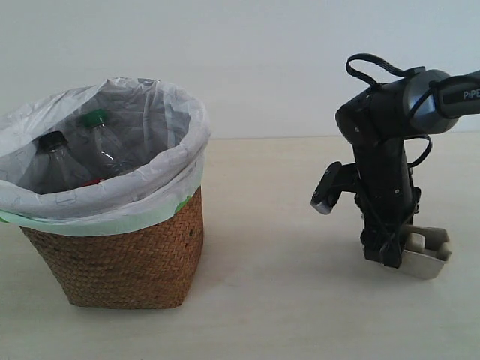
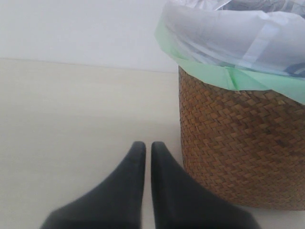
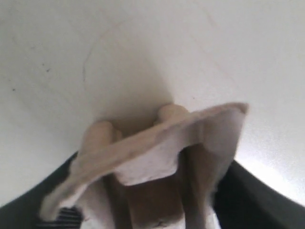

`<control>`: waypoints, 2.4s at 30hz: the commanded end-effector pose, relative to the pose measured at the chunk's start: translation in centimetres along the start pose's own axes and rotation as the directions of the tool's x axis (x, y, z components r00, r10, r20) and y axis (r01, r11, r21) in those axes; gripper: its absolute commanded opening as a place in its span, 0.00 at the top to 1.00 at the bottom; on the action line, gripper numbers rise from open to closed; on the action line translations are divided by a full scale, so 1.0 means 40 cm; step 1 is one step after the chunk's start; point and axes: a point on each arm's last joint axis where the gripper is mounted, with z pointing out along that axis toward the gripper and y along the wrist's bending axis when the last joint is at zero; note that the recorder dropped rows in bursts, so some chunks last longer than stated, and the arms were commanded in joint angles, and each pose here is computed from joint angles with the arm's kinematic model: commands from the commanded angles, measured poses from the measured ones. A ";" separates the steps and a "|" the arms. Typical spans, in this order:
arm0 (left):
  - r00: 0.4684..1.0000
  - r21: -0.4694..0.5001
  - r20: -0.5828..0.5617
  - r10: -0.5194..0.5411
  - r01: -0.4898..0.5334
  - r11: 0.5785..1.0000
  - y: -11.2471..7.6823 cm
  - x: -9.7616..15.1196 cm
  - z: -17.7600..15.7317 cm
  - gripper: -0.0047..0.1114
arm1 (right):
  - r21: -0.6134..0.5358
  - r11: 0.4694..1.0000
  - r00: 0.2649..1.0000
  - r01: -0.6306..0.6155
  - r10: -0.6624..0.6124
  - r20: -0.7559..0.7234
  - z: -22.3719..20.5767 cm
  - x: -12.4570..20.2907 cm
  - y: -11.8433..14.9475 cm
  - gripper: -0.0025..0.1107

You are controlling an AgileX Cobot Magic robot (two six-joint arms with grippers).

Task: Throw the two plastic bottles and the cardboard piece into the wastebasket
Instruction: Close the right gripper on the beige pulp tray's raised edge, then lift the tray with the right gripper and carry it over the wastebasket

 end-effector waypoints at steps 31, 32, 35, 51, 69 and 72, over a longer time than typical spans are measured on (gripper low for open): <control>1.000 -0.003 0.005 -0.001 0.001 1.000 0.001 0.001 0.000 0.93 | -0.130 0.877 0.854 -0.463 0.481 0.200 -0.203 -0.029 -0.068 0.80; 1.000 -0.003 0.005 -0.001 0.001 1.000 0.001 0.001 0.000 0.93 | -0.167 0.871 0.843 -0.461 0.489 0.222 -0.220 -0.030 -0.063 0.81; 1.000 -0.003 0.005 -0.001 0.001 1.000 0.001 0.001 0.000 0.93 | -0.251 0.865 0.813 -0.434 0.496 0.305 -0.276 -0.027 -0.052 0.93; 1.000 -0.003 0.005 -0.001 0.001 1.000 0.001 0.001 0.000 0.93 | -0.263 0.854 0.679 -0.449 0.518 0.521 -0.530 0.129 -0.018 0.98; 1.000 -0.003 0.005 -0.001 0.001 1.000 0.001 0.001 0.000 0.93 | -0.517 0.782 0.561 -0.348 0.616 0.553 -0.540 0.068 0.010 0.98; 1.000 -0.003 0.005 -0.001 0.001 1.000 0.001 0.001 0.000 0.93 | -0.653 0.756 0.486 -0.044 0.587 0.648 -0.599 0.040 0.054 0.98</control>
